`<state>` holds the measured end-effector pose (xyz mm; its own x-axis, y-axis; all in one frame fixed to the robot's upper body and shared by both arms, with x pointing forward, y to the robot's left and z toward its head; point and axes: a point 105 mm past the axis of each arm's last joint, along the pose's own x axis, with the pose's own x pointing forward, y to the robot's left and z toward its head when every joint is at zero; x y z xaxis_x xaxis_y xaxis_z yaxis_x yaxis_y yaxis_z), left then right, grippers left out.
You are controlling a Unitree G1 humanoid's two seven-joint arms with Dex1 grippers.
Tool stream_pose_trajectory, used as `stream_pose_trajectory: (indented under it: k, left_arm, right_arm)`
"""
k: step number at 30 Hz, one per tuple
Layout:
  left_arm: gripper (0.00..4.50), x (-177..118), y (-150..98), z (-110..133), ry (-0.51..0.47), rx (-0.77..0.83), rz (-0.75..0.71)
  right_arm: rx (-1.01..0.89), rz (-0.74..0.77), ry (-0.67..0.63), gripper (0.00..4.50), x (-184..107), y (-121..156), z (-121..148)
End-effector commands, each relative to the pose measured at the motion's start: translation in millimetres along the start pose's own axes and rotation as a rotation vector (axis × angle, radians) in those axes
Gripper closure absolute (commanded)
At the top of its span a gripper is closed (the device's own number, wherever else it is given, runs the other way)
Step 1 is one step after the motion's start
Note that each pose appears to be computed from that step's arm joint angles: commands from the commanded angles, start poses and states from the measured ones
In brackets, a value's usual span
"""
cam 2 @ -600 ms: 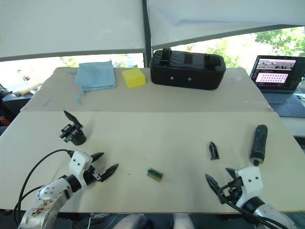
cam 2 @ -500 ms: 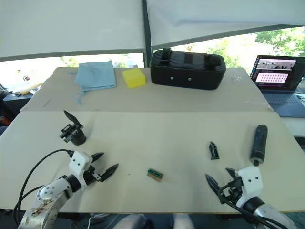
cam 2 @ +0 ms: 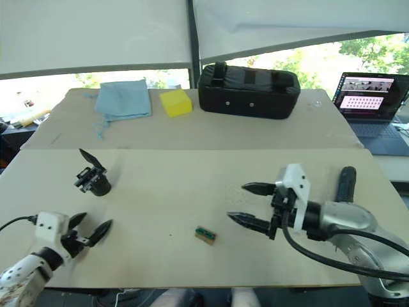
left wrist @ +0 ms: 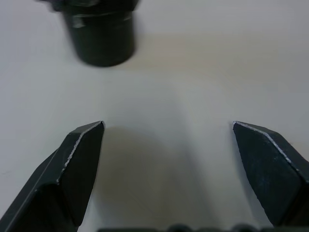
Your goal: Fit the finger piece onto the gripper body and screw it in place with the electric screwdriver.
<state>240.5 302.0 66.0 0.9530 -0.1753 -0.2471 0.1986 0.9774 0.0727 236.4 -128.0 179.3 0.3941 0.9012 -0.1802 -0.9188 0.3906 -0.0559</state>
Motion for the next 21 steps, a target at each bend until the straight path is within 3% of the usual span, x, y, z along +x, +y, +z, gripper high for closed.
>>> stream_pose_trajectory:
  k: [1,5,10,21]
  left_arm:
    - [0.0,3.6,25.6,12.7,-0.042,0.039,0.055]
    - [0.0,21.8,42.1,22.5,-0.063,0.06,0.059]
    - [0.0,40.0,43.9,22.5,-0.046,0.109,0.016]
    - [0.0,68.9,23.6,37.1,-0.084,0.131,-0.086]
  right_arm:
    - [-0.025,0.03,-0.014,0.02,4.2,-0.3,6.9]
    - [-0.043,0.024,-0.007,0.02,6.0,-3.2,5.6]
    - [-0.049,0.017,0.007,0.02,6.5,-2.3,0.7]
    - [-0.043,-0.004,0.003,0.02,10.1,-0.1,-3.6]
